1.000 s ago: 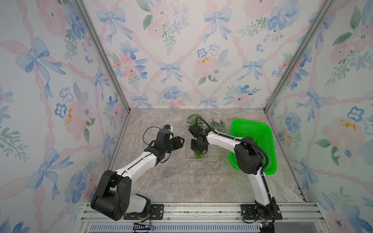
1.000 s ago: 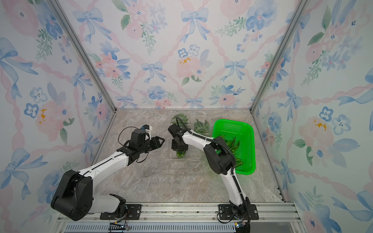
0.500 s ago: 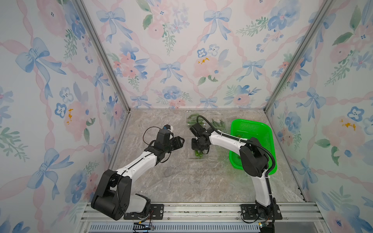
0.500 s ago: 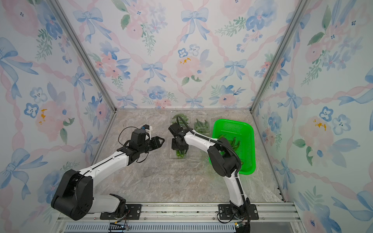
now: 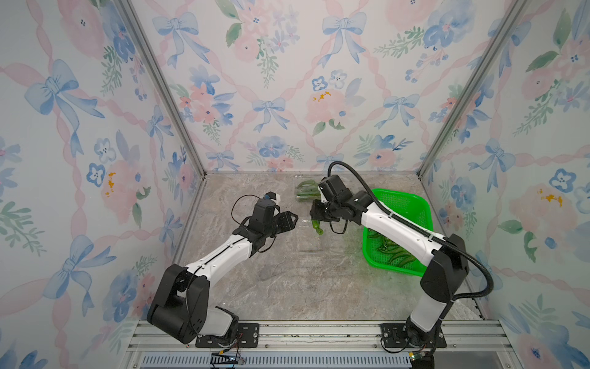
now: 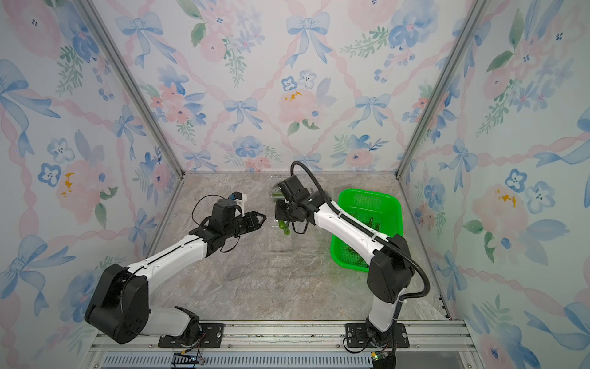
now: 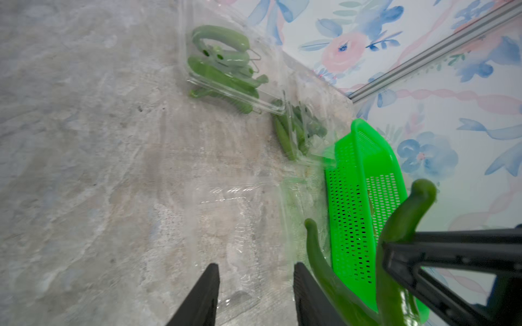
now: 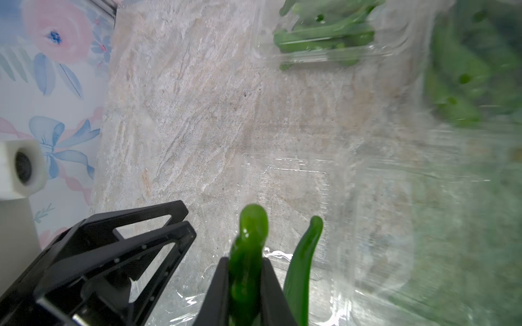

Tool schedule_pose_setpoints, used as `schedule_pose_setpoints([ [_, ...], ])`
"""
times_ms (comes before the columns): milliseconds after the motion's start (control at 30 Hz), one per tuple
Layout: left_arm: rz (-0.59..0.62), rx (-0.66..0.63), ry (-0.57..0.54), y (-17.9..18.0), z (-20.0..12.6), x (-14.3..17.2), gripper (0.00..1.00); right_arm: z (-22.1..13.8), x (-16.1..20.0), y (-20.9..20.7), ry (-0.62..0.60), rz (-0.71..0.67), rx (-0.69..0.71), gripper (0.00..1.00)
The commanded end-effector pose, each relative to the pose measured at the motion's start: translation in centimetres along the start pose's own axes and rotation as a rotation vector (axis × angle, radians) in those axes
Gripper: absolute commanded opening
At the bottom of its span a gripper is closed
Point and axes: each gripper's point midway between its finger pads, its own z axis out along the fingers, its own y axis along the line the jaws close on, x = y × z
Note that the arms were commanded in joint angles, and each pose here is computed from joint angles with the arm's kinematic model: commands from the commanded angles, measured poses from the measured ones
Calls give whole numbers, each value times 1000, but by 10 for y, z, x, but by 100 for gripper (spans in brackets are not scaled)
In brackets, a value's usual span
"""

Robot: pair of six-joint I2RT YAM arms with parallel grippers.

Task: Take small green peppers out of containers
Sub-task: Pick up the green pepper from the packing box, then place the green pepper in the basket.

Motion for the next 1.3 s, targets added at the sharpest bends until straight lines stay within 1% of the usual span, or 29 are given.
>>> schedule_pose_setpoints([
  [0, 34, 42, 8, -29, 9, -1, 47, -42, -22, -38, -86, 29, 45, 12],
  [67, 50, 66, 25, -46, 17, 2, 47, -60, -29, -64, -119, 76, 75, 12],
  [100, 59, 79, 36, -56, 23, 4, 47, -70, -31, -78, -132, 65, 91, 12],
  [233, 99, 118, 75, -92, 46, 16, 47, -103, -34, -134, -175, 143, 149, 12],
  [333, 130, 155, 115, -120, 67, 31, 47, -122, -29, -177, -186, 207, 209, 13],
  [400, 152, 192, 147, -142, 80, 41, 46, -131, -20, -210, -173, 238, 284, 13],
  [500, 179, 206, 187, -161, 98, 60, 46, -138, -7, -256, -158, 313, 377, 13],
  [567, 186, 214, 209, -167, 106, 70, 46, -132, 6, -281, -139, 370, 409, 13],
  [633, 190, 211, 225, -167, 113, 77, 46, -124, 16, -297, -115, 408, 419, 13],
  [933, 186, 182, 271, -156, 127, 99, 46, -76, 56, -345, 41, 465, 505, 13],
  [967, 185, 175, 277, -153, 129, 101, 46, -73, 60, -346, 60, 469, 510, 15],
  [1033, 180, 170, 282, -151, 131, 104, 46, -71, 66, -350, 74, 474, 528, 28],
  [1067, 179, 164, 286, -149, 132, 106, 46, -72, 67, -350, 73, 473, 530, 30],
  [1133, 175, 149, 293, -143, 135, 110, 46, -77, 68, -348, 67, 468, 535, 39],
  [1167, 175, 143, 296, -141, 136, 112, 46, -81, 67, -347, 58, 466, 536, 46],
  [1200, 176, 134, 296, -138, 136, 112, 46, -86, 66, -345, 47, 463, 540, 50],
  [1267, 169, 112, 308, -128, 136, 116, 46, -97, 62, -341, 21, 454, 541, 55],
])
